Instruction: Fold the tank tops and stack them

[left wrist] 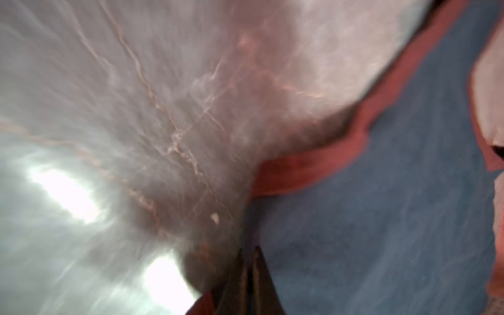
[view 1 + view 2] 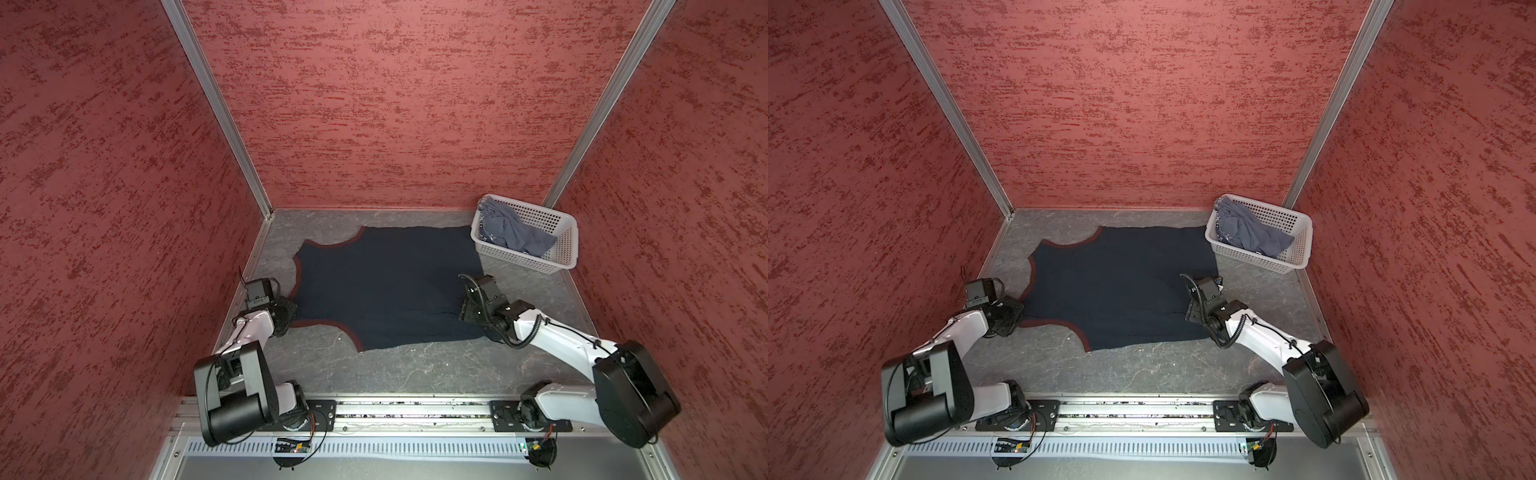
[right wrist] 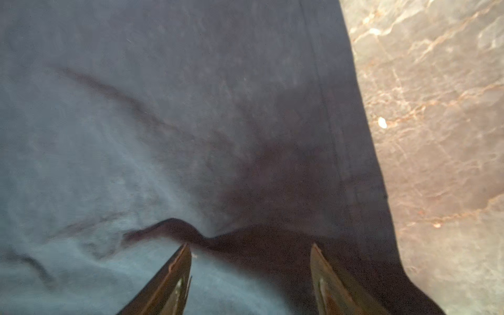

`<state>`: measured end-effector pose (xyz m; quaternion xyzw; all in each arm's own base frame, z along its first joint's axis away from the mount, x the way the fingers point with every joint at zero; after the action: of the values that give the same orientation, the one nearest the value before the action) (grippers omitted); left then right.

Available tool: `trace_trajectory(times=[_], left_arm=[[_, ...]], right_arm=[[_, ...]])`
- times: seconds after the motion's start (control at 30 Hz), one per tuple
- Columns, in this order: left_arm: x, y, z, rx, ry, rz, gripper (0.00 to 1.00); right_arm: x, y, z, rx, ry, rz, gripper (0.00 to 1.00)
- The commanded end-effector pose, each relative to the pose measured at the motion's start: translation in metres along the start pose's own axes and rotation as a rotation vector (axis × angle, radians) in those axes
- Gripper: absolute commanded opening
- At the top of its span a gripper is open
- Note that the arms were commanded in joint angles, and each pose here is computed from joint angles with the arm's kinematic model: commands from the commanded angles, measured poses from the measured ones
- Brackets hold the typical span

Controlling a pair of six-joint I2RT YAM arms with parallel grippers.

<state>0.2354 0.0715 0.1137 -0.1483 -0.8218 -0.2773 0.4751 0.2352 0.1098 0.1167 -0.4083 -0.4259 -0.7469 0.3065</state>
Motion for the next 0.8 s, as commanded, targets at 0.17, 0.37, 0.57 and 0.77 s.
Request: trace_trajectory(times=[0.17,0.37,0.57,0.77], left_arm=[[0.052,0.022,-0.004,-0.061,0.102,-0.254,0.09],[0.032,0.021,-0.004,-0.054,0.111,-0.123,0.58],[0.071,0.017,-0.017,-0.11,0.102,-0.244,0.85],[0.075,-0.033,-0.072,-0.314,-0.154,-0.064,0.86]], right_arm=[[-0.01,-0.012,0.005,-0.005,0.027,0.078,0.71],[0.006,-0.005,0.014,0.006,0.064,0.064,0.71],[0.032,0.008,0.004,0.04,-0.017,-0.041,0.72],[0.03,0.008,0.014,0.051,0.043,-0.008,0.72]])
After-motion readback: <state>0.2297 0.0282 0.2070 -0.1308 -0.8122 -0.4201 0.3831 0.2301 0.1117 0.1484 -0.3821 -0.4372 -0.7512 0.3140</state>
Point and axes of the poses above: each gripper's point midway between its finger pads, its own x axis back along the fingers, its own z axis along the line the jaws close on, y = z × x, the point moved 8 cm from there along x, back along the fingers, and after that the axes turned 8 degrees about -x, right-handed, at the moved point
